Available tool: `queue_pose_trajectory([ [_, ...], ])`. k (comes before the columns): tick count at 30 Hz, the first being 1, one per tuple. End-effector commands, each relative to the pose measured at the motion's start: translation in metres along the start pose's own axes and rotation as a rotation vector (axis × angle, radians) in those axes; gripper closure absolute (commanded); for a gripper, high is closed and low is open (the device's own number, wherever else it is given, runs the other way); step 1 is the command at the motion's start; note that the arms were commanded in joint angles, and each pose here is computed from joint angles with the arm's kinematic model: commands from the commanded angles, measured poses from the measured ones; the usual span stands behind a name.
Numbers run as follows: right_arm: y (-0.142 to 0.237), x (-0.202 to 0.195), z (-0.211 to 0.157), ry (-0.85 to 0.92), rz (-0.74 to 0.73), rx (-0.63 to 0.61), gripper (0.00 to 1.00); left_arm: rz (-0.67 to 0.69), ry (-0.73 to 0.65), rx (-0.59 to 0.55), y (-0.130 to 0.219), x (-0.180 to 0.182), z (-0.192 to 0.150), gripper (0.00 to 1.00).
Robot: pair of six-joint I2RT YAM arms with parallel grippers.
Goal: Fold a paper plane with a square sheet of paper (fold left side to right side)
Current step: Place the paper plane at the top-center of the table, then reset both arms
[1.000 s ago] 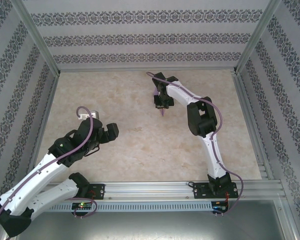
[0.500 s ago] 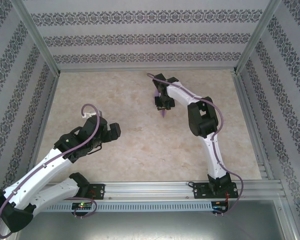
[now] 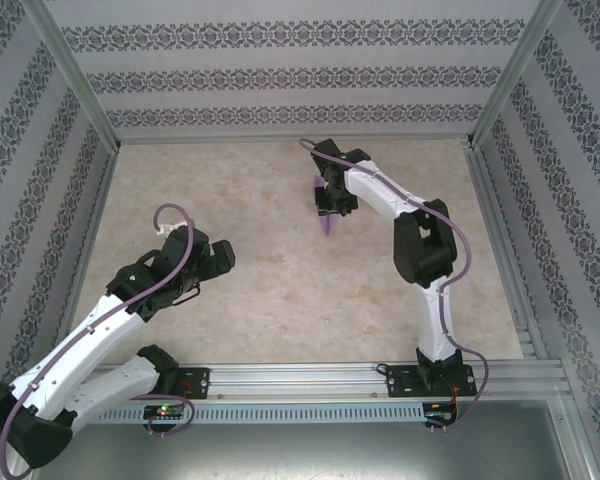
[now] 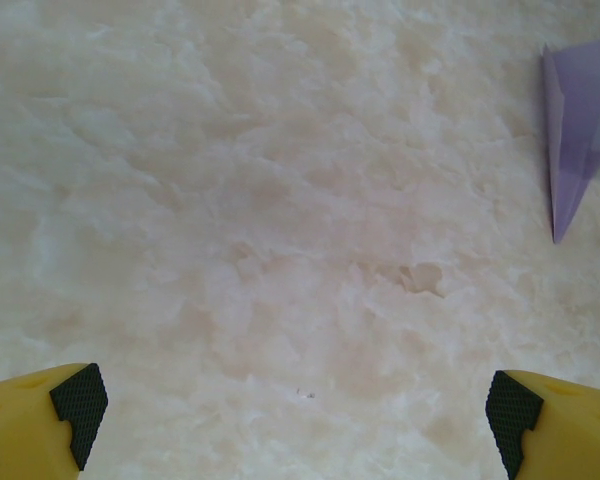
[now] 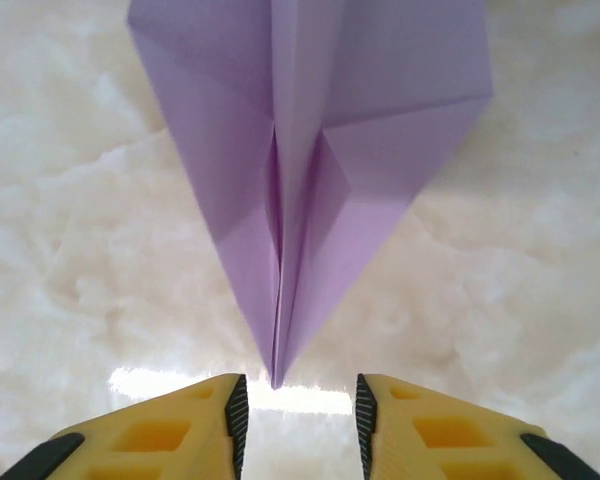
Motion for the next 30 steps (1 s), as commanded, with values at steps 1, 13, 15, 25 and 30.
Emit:
queue_pose_trajectory([
  [1, 0.056, -0.001, -0.006, 0.031, 0.031, -0.113, 0.61, -0.015, 0.088, -0.025, 0.002, 0.008, 0.014, 0.00],
  [13, 0.161, -0.117, -0.064, -0.045, -0.007, -0.633, 0.12, 0.300, -0.002, -0.323, -0.019, 0.080, 0.082, 0.00],
  [15, 0.158, -0.139, -0.071, -0.107, -0.015, -0.711, 0.02, 0.370, -0.044, -0.386, -0.026, 0.090, 0.088, 0.00],
  [25, 0.086, -0.218, -0.097, -0.222, -0.216, -0.841, 0.02, 0.455, -0.301, -0.345, -0.098, 0.107, 0.065, 0.00],
  [30, 0.058, -0.217, -0.077, -0.195, -0.159, -0.873, 0.02, 0.397, -0.363, -0.334, -0.128, 0.103, 0.052, 0.00],
])
Point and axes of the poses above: each hand's point on the last joint's axis, 136 mm out from that joint toward the fingers, its own y axis back along the fingers, its own x axis along the line the jaws close on, z = x × y, the point moved 1 cm from there along y, back along the fingers, and after that the axes turned 2 degrees about -y, right-handed, at the moved point
